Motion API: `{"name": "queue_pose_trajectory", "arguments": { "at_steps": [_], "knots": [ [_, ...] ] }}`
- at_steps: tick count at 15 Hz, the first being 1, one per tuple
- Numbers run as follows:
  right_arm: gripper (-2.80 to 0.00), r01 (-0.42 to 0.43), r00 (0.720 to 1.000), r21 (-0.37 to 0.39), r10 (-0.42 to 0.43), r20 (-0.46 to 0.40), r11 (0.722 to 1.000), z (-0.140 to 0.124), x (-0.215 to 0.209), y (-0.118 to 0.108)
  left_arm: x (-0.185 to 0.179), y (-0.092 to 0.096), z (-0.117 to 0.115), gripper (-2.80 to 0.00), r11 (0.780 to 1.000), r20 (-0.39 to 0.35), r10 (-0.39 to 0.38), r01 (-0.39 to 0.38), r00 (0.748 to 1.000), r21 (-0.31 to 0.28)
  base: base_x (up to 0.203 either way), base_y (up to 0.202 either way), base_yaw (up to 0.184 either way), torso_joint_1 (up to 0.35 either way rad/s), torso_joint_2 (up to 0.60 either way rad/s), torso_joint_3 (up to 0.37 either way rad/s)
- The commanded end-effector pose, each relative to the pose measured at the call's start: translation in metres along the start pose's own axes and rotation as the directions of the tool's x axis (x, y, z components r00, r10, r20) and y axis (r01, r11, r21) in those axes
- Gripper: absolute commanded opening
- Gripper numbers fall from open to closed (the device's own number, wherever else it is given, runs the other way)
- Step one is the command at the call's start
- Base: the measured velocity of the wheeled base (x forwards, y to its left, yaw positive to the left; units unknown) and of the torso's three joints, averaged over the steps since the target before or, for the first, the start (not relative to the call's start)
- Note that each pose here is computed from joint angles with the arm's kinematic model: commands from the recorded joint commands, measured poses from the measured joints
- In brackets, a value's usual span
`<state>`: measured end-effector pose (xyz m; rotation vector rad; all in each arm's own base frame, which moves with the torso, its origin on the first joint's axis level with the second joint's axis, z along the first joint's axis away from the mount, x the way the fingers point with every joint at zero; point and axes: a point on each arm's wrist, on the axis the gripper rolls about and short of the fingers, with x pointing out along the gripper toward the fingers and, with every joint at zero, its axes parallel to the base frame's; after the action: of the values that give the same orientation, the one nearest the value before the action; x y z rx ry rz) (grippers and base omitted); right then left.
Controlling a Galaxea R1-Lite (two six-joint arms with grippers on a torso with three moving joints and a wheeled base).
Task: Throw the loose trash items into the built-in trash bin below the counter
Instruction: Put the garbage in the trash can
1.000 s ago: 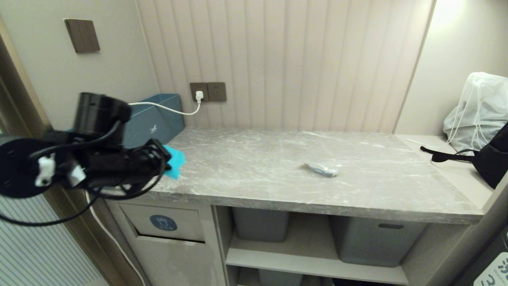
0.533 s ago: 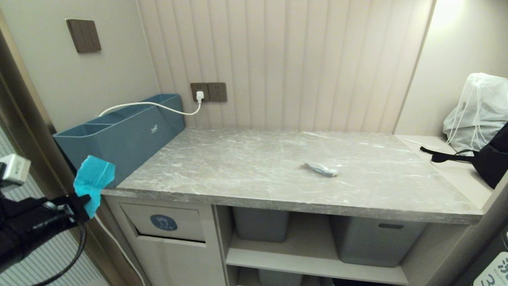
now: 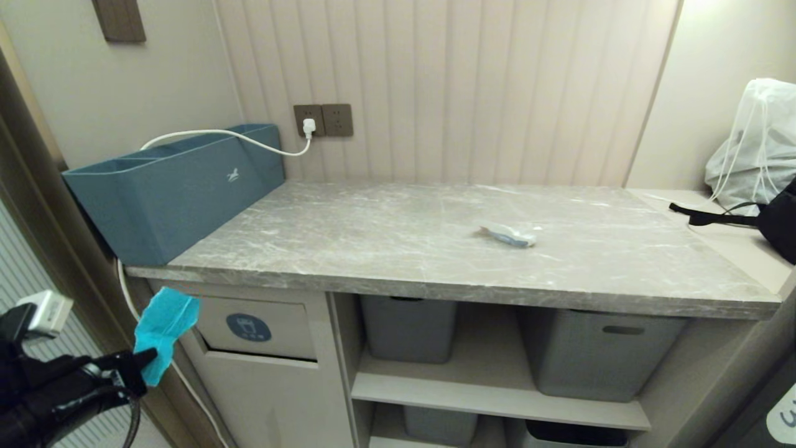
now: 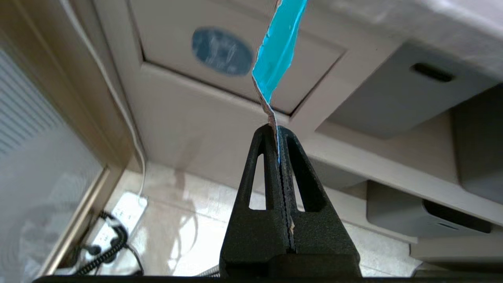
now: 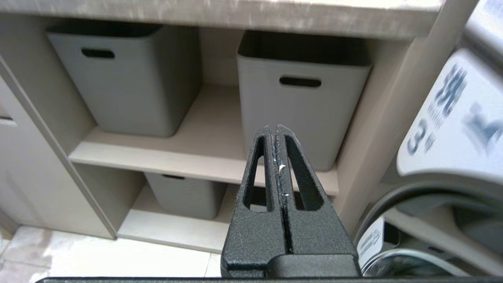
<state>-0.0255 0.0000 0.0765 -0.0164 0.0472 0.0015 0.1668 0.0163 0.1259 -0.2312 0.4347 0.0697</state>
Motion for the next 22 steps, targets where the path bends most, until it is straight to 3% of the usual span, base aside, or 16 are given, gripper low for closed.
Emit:
{"name": "queue_pose_trajectory", "arguments": {
  "at_steps": [1,6,12,13,15,17,20,21,22],
  "knots": [
    [-2.80,-0.001,1.000,-0.001,0.001,-0.002,1.000,0.000,0.000,0.000,0.017,0.005,-0.005,-2.80,1.000,-0.058,0.020,-0.021,0.998,-0.012,0.000,0.000,0.000,-0.220,0.51,0.285],
    [-2.80,0.000,1.000,-0.001,0.000,0.000,1.000,0.000,0.000,0.000,0.064,0.018,-0.013,-2.80,0.999,-0.075,0.038,-0.041,0.996,-0.030,0.000,0.000,0.000,-0.207,0.50,0.281],
    [-2.80,-0.002,1.000,-0.001,0.002,0.000,1.000,0.000,0.000,0.000,0.111,0.031,-0.032,-2.80,0.999,-0.053,-0.012,0.010,0.999,-0.042,0.000,0.000,0.000,-0.184,0.47,0.284],
    [-2.80,-0.001,1.000,-0.001,0.001,0.000,1.000,0.000,0.000,0.000,0.119,0.031,-0.031,-2.80,0.998,-0.027,-0.028,0.027,0.999,-0.053,0.000,0.000,0.000,-0.167,0.47,0.301],
    [-2.80,-0.002,1.000,-0.004,0.002,0.000,1.000,0.000,0.000,0.000,0.136,0.024,-0.021,-2.80,0.984,0.045,-0.076,0.082,0.996,-0.156,0.000,0.000,0.000,-0.121,0.35,0.221],
    [-2.80,0.000,1.000,-0.004,0.000,-0.002,1.000,0.000,0.000,0.000,0.147,0.011,-0.019,-2.80,0.942,0.056,-0.126,0.137,0.990,-0.306,0.000,0.000,0.000,-0.035,0.12,0.081],
    [-2.80,-0.004,1.000,-0.011,0.004,-0.002,1.000,0.000,0.000,0.000,0.173,-0.007,-0.007,-2.80,0.810,0.115,-0.179,0.213,0.977,-0.547,0.000,0.000,0.000,-0.005,0.02,0.011],
    [-2.80,-0.004,1.000,-0.011,0.004,-0.002,1.000,0.000,0.000,0.000,0.181,-0.011,-0.004,-2.80,0.775,0.132,-0.184,0.226,0.974,-0.590,0.000,0.000,0.000,0.000,0.00,0.000],
    [-2.80,-0.004,1.000,-0.011,0.004,-0.002,1.000,0.000,0.000,0.000,0.190,-0.011,-0.007,-2.80,0.765,0.124,-0.179,0.217,0.976,-0.606,0.000,0.000,0.000,0.000,0.00,0.000]
  ]
}}
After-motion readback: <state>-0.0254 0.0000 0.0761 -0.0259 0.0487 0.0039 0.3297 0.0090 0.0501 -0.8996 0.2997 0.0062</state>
